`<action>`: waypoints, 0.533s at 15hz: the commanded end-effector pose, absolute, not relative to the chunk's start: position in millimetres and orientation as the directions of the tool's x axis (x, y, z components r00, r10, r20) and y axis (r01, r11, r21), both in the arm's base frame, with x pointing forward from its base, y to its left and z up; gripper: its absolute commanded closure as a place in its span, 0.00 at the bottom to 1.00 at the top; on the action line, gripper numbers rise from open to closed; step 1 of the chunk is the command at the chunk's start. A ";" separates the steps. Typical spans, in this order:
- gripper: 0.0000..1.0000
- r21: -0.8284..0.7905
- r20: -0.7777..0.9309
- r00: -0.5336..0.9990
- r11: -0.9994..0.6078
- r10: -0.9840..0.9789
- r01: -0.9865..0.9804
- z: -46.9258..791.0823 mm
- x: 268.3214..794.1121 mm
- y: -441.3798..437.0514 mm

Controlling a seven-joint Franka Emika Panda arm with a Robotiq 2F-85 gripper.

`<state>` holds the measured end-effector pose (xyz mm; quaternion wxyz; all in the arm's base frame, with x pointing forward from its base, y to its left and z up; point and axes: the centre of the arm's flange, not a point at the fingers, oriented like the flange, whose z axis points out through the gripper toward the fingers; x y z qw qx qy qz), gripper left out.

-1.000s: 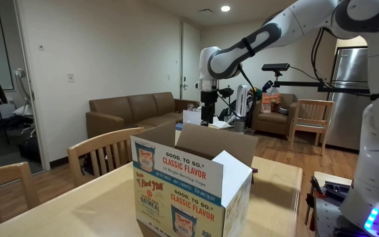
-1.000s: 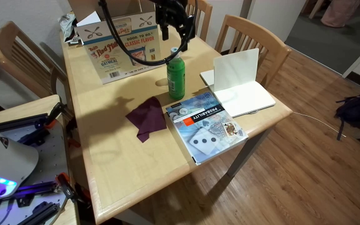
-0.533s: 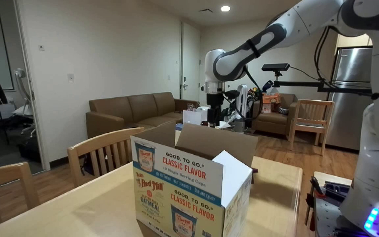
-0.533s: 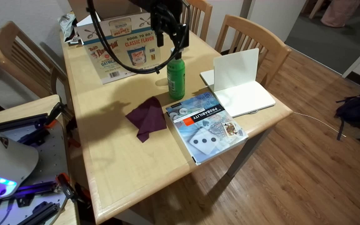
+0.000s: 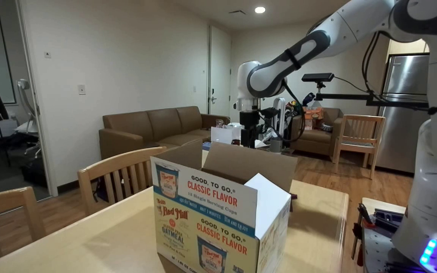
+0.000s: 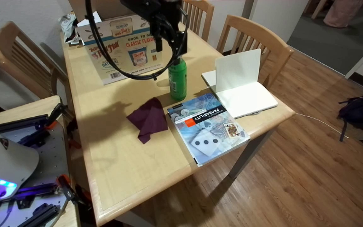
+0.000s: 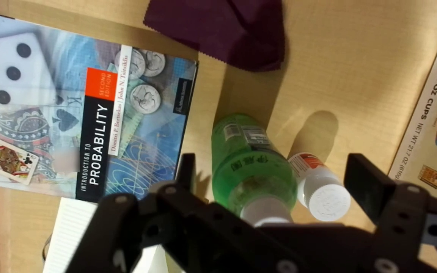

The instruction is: Put the green bottle inside the white box

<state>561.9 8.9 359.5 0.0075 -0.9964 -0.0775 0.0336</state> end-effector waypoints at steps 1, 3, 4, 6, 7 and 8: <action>0.00 -0.054 -0.046 0.982 -0.982 0.181 0.178 351.7 563.6 10.8; 0.00 -0.064 -0.043 0.981 -0.981 0.188 0.185 347.6 567.5 12.7; 0.00 -0.066 -0.042 0.981 -0.980 0.191 0.188 346.1 568.7 13.2; 0.00 -0.065 -0.045 0.979 -0.978 0.199 0.196 342.7 571.6 14.2; 0.00 -0.061 -0.047 0.978 -0.978 0.203 0.200 342.1 573.3 14.4; 0.00 -0.059 -0.049 0.977 -0.977 0.206 0.203 341.8 574.6 14.7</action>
